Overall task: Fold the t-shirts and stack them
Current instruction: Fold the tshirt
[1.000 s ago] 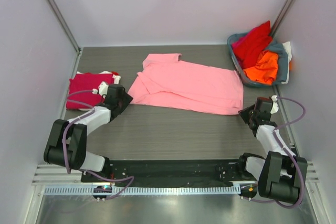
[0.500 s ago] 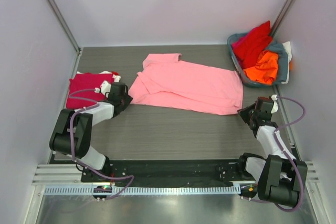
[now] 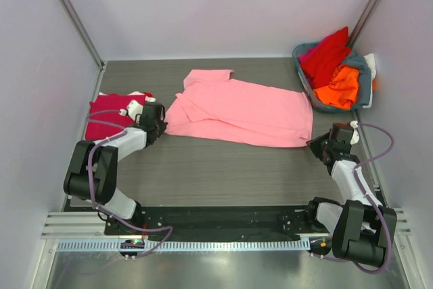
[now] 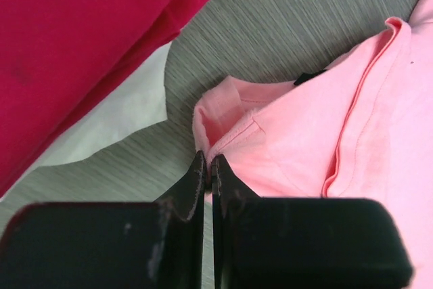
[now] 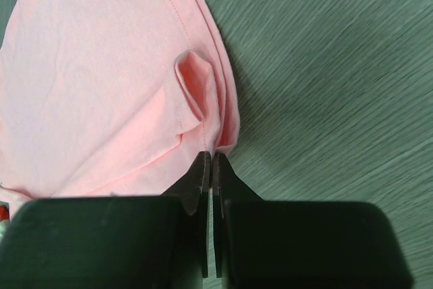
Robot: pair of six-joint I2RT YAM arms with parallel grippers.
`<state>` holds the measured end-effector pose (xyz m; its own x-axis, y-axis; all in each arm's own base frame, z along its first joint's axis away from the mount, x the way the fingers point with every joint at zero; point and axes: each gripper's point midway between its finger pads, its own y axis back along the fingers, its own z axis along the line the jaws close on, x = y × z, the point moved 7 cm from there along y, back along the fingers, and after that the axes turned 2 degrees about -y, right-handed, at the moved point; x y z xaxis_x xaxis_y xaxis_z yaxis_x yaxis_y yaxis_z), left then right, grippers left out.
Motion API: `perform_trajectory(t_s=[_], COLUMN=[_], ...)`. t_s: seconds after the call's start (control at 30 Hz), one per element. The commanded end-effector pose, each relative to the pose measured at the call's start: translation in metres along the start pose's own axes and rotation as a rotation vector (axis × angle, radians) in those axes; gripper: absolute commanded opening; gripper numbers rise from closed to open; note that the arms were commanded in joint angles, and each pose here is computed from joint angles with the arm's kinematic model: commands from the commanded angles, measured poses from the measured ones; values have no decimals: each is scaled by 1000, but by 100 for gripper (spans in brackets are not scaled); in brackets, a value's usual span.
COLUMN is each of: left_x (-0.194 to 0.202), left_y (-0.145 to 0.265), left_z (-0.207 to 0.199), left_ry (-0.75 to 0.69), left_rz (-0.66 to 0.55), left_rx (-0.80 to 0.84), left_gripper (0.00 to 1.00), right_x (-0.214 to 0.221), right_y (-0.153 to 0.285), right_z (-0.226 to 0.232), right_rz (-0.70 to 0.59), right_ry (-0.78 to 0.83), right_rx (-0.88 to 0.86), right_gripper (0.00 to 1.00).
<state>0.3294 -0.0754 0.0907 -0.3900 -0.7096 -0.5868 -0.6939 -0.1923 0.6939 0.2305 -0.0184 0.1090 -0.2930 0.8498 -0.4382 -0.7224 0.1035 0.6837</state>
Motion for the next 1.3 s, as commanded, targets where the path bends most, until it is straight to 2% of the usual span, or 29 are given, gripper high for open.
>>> perform_trajectory(t_s=[0.0, 0.23, 0.47, 0.6, 0.7, 0.73, 0.87, 1.0, 1.07, 1.13, 1.27], left_x=[-23, -27, -25, -45, -72, -92, -119, -113, -102, -85, -54], left_y=[19, 46, 63, 76, 96, 111, 141, 149, 145, 139, 133], left_z=[-3, 6, 17, 6, -11, -28, -43, -31, -19, 0, 31], left_ry=[-22, -20, 19, 15, -8, 9, 0, -8, -9, -16, -24], left_rz=[-86, -83, -98, -143, -188, -225, -273, -264, -244, -209, -132], left_rx=[-17, 3, 28, 23, 11, 52, 81, 83, 70, 45, 23], left_gripper=[0, 0, 0, 0, 0, 0, 0, 0, 0, 0, 0], right_x=[-9, 6, 4, -15, -42, -59, -80, -67, -49, -29, -3], right_y=[-1, -11, -9, -2, 8, 17, 33, 35, 29, 23, 27], right_z=[5, -13, -8, 18, 51, 71, 95, 80, 59, 38, 11], right_rz=[-25, 56, 56, 15, -26, -61, -102, -99, -57, -3, 27], right_ry=[-9, -26, -13, -25, -34, -32, -30, -27, -21, -20, -11], right_rx=[16, 100, 78, 1, -50, -90, -123, -108, -70, -34, -31], right_gripper=[1, 1, 1, 1, 1, 1, 1, 1, 1, 1, 3])
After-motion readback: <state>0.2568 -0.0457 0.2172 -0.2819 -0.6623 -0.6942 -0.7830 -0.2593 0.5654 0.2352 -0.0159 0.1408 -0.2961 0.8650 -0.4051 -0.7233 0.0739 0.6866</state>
